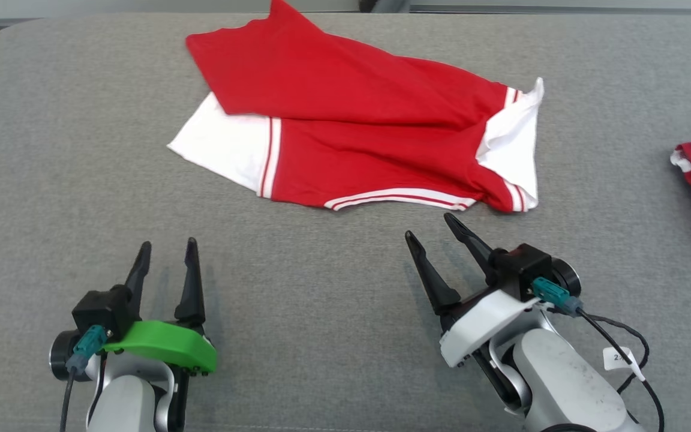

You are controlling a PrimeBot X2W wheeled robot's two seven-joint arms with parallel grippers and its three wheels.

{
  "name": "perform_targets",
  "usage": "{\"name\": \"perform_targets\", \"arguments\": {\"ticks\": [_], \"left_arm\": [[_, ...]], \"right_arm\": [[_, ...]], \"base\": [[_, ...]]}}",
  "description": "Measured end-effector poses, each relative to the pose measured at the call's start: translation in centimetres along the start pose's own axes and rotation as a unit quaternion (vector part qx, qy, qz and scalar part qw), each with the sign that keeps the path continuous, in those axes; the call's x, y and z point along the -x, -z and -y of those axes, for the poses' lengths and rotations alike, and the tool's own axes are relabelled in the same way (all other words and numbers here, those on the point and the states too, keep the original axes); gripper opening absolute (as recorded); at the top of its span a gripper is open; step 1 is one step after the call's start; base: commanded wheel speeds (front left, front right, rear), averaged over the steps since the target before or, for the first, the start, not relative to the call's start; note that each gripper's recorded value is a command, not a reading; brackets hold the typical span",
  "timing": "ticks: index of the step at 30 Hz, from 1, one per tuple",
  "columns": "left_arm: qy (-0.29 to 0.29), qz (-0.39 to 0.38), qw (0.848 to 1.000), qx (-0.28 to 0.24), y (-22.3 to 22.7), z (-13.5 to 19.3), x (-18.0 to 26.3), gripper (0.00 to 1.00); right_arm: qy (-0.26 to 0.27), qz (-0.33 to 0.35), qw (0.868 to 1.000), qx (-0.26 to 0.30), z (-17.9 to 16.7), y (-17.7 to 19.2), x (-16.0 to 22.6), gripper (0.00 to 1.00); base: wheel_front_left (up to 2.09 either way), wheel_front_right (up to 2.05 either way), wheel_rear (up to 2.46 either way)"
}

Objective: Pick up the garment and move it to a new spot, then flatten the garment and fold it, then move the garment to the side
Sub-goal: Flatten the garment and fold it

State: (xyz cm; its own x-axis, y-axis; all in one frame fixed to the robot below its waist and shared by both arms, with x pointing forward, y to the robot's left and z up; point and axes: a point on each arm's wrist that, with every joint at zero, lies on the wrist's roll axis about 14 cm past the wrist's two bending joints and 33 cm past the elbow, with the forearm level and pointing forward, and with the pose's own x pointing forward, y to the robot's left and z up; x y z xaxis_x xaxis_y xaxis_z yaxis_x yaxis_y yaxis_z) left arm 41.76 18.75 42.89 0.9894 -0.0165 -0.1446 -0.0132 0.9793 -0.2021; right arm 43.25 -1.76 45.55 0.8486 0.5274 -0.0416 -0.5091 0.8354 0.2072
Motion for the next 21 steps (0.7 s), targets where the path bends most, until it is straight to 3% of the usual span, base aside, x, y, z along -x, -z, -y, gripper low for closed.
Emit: {"name": "perform_targets", "arguments": {"ticks": [12,21], "left_arm": [[-0.058,-0.024,0.997,0.045,1.6,-2.9,5.4,1.00],[-0.101,-0.023,0.993,0.059,1.5,-4.7,7.6,1.00]], "right_arm": [[-0.164,-0.033,0.984,0.061,-8.4,1.1,-7.6,1.00],[-0.209,-0.080,0.969,0.103,-10.6,3.2,-12.0,1.00]], "base": [[0.00,0.00,0.00],[0.00,0.00,0.00]]}}
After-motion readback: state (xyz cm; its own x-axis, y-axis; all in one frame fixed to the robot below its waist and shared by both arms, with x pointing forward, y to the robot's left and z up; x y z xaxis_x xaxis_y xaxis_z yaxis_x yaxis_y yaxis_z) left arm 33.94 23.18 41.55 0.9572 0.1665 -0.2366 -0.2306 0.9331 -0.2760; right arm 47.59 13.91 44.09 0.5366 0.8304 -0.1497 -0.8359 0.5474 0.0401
